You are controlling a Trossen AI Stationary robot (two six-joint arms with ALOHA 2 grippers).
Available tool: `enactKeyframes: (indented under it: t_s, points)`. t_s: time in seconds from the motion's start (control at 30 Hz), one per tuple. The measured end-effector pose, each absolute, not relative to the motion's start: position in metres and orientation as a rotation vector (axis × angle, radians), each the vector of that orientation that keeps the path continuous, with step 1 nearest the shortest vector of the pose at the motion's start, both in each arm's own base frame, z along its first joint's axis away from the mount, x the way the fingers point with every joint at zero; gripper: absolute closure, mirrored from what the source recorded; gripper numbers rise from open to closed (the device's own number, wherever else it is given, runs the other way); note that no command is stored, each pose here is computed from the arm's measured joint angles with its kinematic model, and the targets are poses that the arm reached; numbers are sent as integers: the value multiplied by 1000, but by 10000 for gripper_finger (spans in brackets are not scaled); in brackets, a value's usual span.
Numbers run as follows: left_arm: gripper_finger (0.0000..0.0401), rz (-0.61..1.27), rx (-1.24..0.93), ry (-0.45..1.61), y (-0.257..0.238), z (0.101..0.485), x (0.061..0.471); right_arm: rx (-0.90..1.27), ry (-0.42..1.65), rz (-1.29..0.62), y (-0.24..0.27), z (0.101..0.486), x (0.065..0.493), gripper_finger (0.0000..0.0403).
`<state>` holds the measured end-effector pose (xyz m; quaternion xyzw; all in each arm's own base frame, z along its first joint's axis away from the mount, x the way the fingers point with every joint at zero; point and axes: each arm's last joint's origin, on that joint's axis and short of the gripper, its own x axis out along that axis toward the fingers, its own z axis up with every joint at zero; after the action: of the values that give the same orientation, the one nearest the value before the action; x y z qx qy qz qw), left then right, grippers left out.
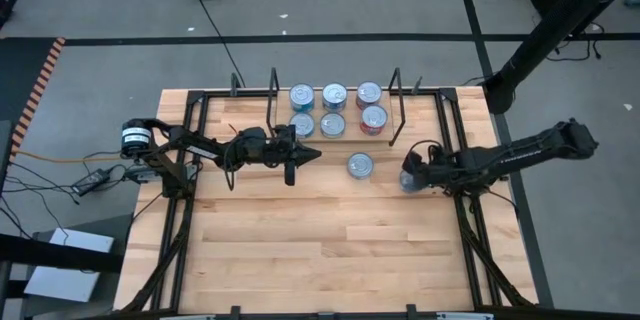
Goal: Stack canned seafood by type on shelf
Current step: Stack the blue tuna can on top of the blue tuna can on the shelf
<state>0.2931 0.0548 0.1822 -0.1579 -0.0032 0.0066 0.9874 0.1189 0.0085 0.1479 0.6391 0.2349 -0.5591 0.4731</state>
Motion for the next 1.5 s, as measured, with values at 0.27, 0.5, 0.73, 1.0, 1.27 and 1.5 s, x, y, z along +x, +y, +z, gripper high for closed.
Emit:
enactKeyframes:
  t_s: [0.27, 0.5, 0.73, 1.0, 1.27, 1.5]
  points:
    - [398, 14, -317, -7, 55, 182, 293, 1548, 598, -1128, 26, 150, 131, 401]
    - [398, 14, -317, -6, 55, 182, 293, 1539, 589, -1004, 37, 145, 150, 402]
    - [398, 14, -318, -2, 55, 182, 293, 1521, 554, -850, 47, 136, 179, 402]
    - [398, 3, -329, 54, 54, 176, 293, 1189, 615, -619, 57, 165, 212, 403]
    - [398, -35, -363, 78, 53, 175, 293, 810, 867, -387, 63, 203, 220, 401]
    - [398, -33, -377, 118, 53, 171, 292, 598, 1167, -438, 58, 201, 198, 398]
